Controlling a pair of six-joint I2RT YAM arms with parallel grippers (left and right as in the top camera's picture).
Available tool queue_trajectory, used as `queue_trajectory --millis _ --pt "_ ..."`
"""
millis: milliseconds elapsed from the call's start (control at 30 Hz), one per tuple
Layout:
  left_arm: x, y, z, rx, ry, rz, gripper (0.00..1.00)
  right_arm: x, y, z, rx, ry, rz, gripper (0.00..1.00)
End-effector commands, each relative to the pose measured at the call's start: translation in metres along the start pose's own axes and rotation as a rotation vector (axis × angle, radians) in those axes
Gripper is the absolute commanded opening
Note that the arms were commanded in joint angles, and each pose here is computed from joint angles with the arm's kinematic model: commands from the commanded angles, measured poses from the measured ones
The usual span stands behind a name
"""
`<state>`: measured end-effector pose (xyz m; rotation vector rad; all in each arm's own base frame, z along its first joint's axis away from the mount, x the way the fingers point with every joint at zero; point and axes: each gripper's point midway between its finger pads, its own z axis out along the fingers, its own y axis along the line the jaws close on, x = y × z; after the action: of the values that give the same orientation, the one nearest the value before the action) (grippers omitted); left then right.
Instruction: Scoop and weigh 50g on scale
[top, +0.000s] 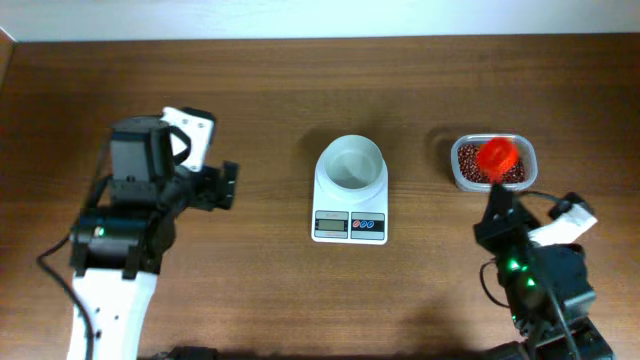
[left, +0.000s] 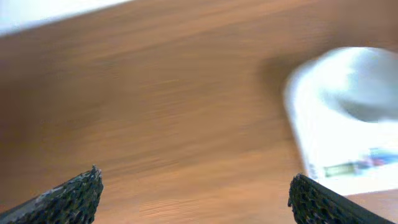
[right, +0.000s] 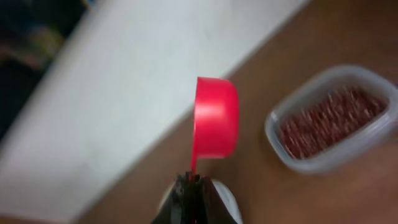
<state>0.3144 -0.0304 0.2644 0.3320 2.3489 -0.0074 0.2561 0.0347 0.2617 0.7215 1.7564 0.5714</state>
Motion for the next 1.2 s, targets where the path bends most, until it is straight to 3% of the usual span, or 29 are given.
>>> queue_trajectory --millis 0,67,100,133,167,300,333,433,500,567,600,667,700,900,1167 --pt "-0.01 -0.089 -0.014 0.558 -0.035 -0.064 0.99 0.041 -0.002 -0.006 -0.032 0.218 -0.053 0.04" --pt "-0.01 -0.112 -0.026 0.724 -0.021 -0.102 0.99 0.064 0.009 -0.014 -0.111 0.349 -0.048 0.04" --pt "-0.006 -0.122 -0.033 0.802 0.005 -0.123 0.74 0.072 0.014 -0.018 -0.145 0.401 -0.045 0.04" --pt "0.0 -0.126 -0.032 0.821 0.039 -0.137 0.23 0.075 0.014 -0.019 -0.147 0.415 -0.044 0.04" --pt "0.008 -0.129 -0.027 0.815 0.085 -0.153 0.0 0.075 0.013 -0.019 -0.142 0.418 -0.045 0.04" --pt "0.05 -0.138 0.008 0.643 0.305 -0.314 0.0 0.074 0.012 -0.018 -0.134 0.408 -0.045 0.04" --pt "0.072 -0.137 0.029 0.478 0.375 -0.376 0.0 0.073 0.011 -0.018 -0.135 0.405 -0.057 0.04" --pt "0.1 -0.132 0.059 0.178 0.393 -0.553 0.0 0.071 0.009 -0.017 -0.122 0.392 -0.058 0.04" --pt "0.109 -0.142 0.073 0.086 0.341 -0.677 0.0 0.068 0.006 -0.015 -0.104 0.37 -0.063 0.04" --pt "0.109 -0.17 0.08 0.143 0.29 -0.71 0.02 0.063 0.001 -0.013 -0.072 0.342 -0.067 0.04" --pt "0.106 -0.182 0.083 0.183 0.264 -0.71 0.1 0.062 -0.001 -0.012 -0.063 0.333 -0.068 0.04" --pt "0.098 -0.205 0.086 0.268 0.197 -0.684 0.08 0.058 -0.005 -0.011 -0.036 0.307 -0.073 0.04" --pt "0.096 -0.211 0.087 0.278 0.169 -0.674 0.0 0.056 -0.007 -0.01 -0.027 0.295 -0.073 0.04" --pt "0.097 -0.211 0.118 0.141 0.066 -0.696 0.0 0.054 -0.012 -0.006 0.004 0.281 -0.079 0.04" --pt "0.119 -0.233 0.166 0.124 0.108 -0.674 0.0 0.058 -0.015 -0.002 0.026 0.299 -0.084 0.04"
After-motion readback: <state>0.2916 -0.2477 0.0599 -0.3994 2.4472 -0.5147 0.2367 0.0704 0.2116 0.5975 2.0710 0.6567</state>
